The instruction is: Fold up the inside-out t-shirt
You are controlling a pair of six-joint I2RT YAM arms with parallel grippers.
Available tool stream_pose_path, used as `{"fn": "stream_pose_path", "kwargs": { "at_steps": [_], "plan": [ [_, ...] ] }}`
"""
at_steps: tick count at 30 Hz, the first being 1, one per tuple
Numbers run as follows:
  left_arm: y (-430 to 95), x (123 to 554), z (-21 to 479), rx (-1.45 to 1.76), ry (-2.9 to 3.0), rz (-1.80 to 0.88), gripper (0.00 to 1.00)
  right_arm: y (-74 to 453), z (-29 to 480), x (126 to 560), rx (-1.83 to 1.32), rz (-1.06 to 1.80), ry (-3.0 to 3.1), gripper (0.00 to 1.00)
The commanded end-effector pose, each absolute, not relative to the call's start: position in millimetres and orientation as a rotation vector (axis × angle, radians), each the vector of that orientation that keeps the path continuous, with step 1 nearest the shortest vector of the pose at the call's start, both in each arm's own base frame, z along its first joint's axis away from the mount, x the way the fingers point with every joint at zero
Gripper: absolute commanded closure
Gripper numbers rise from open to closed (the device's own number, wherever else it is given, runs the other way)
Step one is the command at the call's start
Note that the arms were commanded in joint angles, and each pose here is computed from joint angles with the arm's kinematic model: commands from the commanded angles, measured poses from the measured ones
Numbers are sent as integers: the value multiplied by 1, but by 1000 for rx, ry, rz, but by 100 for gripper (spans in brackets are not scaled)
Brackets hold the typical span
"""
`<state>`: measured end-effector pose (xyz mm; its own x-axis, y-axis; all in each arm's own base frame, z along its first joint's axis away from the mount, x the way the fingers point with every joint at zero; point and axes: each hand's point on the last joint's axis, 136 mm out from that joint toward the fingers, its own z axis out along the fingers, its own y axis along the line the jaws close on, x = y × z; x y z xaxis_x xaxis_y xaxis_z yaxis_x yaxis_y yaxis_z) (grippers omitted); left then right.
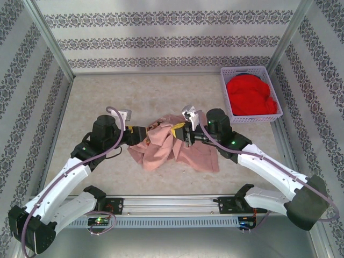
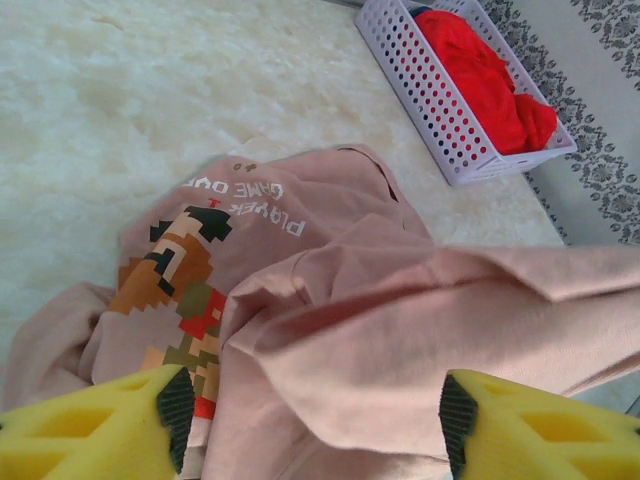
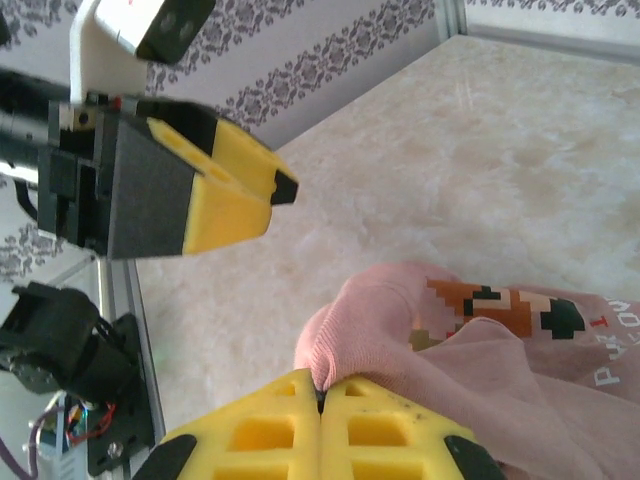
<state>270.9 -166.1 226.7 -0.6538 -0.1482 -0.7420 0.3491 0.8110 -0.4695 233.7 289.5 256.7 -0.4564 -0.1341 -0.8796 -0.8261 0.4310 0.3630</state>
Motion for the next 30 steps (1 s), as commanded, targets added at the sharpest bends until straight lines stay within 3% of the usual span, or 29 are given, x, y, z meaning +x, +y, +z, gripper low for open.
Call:
{"fn": "stream_pose_path", "kwargs": {
  "at_steps": [1,9,12,16,19,23,30],
  "plan": [
    [-170,281,246,217,2110,-725,30,285,243,222,-911,1078,1876,100],
    [-218,299,203,431,2298,-763,22,255,195,225,-693,1028,2111,100],
    [-230,300,178,444,2403,-761,21,231,162,231,-523,890,2309,100],
    [-237,295,152,447,2514,-734,21,164,112,237,-183,427,2628,81],
    [-243,287,143,456,2540,-760,21,134,112,237,-138,158,2657,71],
    [-251,274,139,444,2570,-840,21,167,140,241,-334,242,2474,58],
    [-240,274,145,413,2542,-762,21,204,122,249,-538,277,2497,52]
  ]
}}
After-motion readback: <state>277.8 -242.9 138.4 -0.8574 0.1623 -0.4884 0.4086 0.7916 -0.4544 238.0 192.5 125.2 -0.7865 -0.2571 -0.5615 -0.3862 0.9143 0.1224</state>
